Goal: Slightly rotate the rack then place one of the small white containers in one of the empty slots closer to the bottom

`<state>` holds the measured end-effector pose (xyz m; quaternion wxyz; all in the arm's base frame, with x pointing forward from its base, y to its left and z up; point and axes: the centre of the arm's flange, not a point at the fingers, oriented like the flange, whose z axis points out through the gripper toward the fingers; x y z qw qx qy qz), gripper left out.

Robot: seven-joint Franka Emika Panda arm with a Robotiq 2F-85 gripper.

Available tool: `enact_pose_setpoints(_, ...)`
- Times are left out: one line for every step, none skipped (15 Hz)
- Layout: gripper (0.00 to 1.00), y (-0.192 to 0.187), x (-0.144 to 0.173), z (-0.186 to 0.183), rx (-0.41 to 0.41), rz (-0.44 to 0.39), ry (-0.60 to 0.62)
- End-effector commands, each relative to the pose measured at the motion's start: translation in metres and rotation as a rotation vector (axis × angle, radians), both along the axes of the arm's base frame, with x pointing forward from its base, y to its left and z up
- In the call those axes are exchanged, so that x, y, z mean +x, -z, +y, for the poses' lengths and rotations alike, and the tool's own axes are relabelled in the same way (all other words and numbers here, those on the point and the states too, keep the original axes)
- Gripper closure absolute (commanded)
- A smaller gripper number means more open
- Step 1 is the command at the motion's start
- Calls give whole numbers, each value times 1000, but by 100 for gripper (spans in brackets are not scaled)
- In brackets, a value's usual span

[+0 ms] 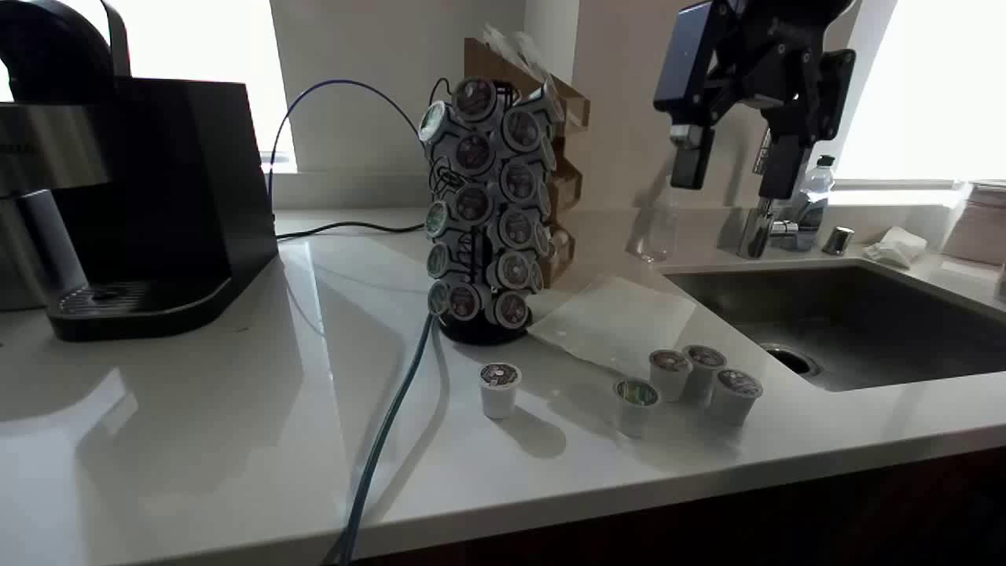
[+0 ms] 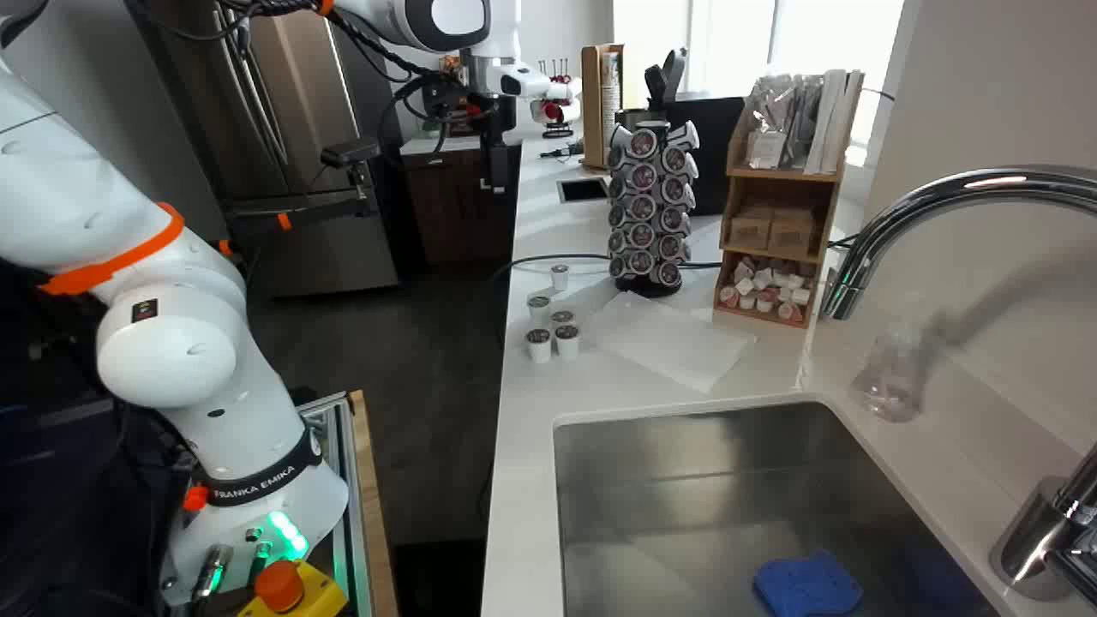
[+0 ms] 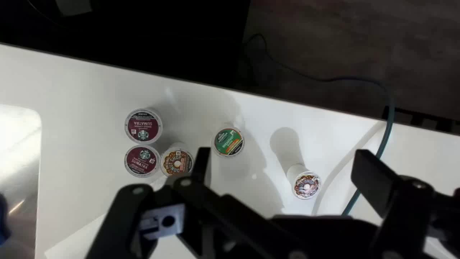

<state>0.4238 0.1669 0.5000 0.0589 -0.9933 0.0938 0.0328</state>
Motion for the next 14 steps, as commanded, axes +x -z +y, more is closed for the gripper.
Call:
enact_pose_setpoints(0, 0, 0, 0, 0, 0, 0)
enact_pose_setpoints(0, 0, 0, 0, 0, 0, 0)
enact_pose_setpoints(0, 0, 0, 0, 0, 0, 0)
enact_pose_setpoints(0, 0, 0, 0, 0, 0, 0)
enact_pose_setpoints(0, 0, 0, 0, 0, 0, 0)
enact_pose_setpoints(0, 0, 0, 0, 0, 0, 0)
enact_pose_setpoints(0, 0, 0, 0, 0, 0, 0)
enact_pose_setpoints(0, 0, 0, 0, 0, 0, 0)
enact_pose_setpoints(0, 0, 0, 0, 0, 0, 0)
enact_pose_setpoints(0, 0, 0, 0, 0, 0, 0)
enact_pose_setpoints(0, 0, 0, 0, 0, 0, 0)
enact_pose_setpoints(0, 0, 0, 0, 0, 0, 0)
enact_pose_setpoints(0, -4, 2, -2, -5, -30, 33)
enact_pose_setpoints(0, -8, 3, -5, -17, -45, 36)
